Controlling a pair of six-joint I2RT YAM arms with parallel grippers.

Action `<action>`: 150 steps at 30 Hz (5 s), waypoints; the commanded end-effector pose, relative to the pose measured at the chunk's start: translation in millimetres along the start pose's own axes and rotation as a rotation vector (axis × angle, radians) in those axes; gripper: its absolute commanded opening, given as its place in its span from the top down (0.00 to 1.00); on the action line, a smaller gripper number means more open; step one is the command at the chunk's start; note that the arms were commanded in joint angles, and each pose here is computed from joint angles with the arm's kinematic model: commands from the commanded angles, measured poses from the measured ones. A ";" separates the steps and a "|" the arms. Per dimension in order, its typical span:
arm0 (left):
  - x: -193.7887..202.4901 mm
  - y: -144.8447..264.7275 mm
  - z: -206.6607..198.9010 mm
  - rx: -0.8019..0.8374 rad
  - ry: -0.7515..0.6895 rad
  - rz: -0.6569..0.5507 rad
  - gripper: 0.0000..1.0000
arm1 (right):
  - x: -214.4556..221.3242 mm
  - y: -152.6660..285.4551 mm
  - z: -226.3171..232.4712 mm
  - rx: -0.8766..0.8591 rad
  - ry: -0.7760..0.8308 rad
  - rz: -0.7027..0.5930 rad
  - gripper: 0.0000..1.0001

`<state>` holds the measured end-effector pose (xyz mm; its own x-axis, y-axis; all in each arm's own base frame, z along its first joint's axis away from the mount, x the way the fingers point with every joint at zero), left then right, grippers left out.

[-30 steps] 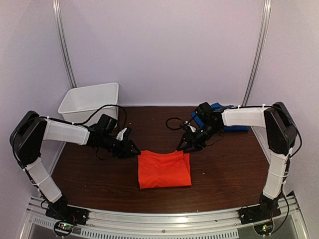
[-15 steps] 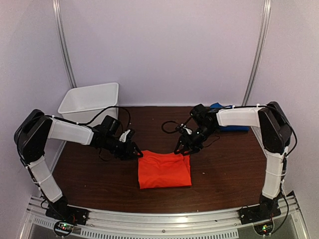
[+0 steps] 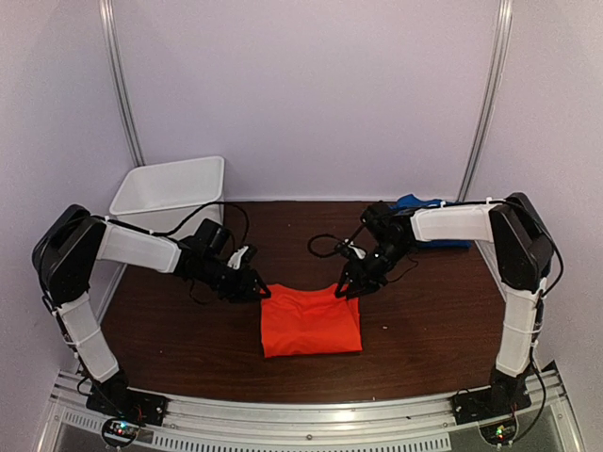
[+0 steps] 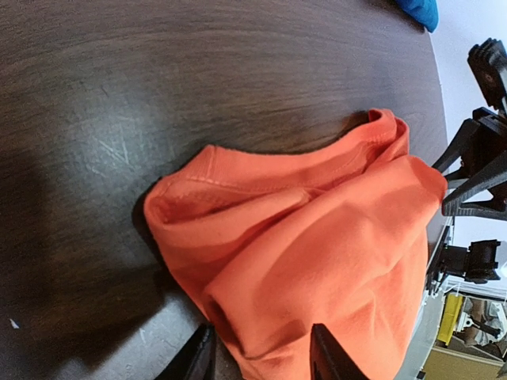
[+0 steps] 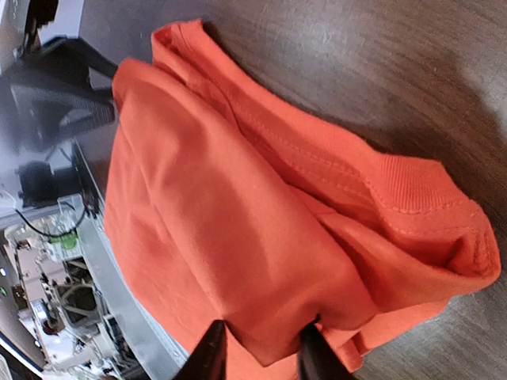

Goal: Fold and stack the mixed laundry pile
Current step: Fold the 2/3-rectangle-folded T-shirt at the center of the board, then smooth out the square-folded T-shirt at the center of the board, then pick up the square-folded T-shirt from the center of the board.

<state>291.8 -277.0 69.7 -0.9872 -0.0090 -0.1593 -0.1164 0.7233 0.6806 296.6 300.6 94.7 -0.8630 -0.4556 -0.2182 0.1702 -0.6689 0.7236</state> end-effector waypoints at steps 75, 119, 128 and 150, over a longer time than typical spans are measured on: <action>-157.5 148.0 -126.0 -0.201 -0.472 -0.613 0.02 | -79.3 207.5 7.5 0.280 0.102 -0.706 0.04; -65.8 16.2 -84.7 -0.045 -0.468 -0.240 0.02 | -2.9 78.7 -52.7 -0.014 -0.375 -0.381 0.43; -17.2 -38.3 -147.1 -0.110 -0.843 -0.125 0.37 | 17.4 53.5 -74.9 -0.033 -0.487 -0.368 0.41; 39.9 -154.1 -175.2 -0.159 -1.412 -0.136 0.70 | 34.0 54.1 -67.3 -0.114 -0.527 -0.366 0.43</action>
<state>249.2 -503.1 90.3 -0.1152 0.6754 -0.7283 -0.2934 0.6774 0.6746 310.0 212.3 71.8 -0.9892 0.1392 -0.0454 -0.1381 -0.7837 0.6056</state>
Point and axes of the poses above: each gripper's point midway between its finger pads, its own y axis back along the fingers, its own z axis along the line the jaws close on, x = y × z, the point moved 3 cm from there along y, back along the fingers, and after that the axes turned 9 degrees about y, right-handed, at the moved point
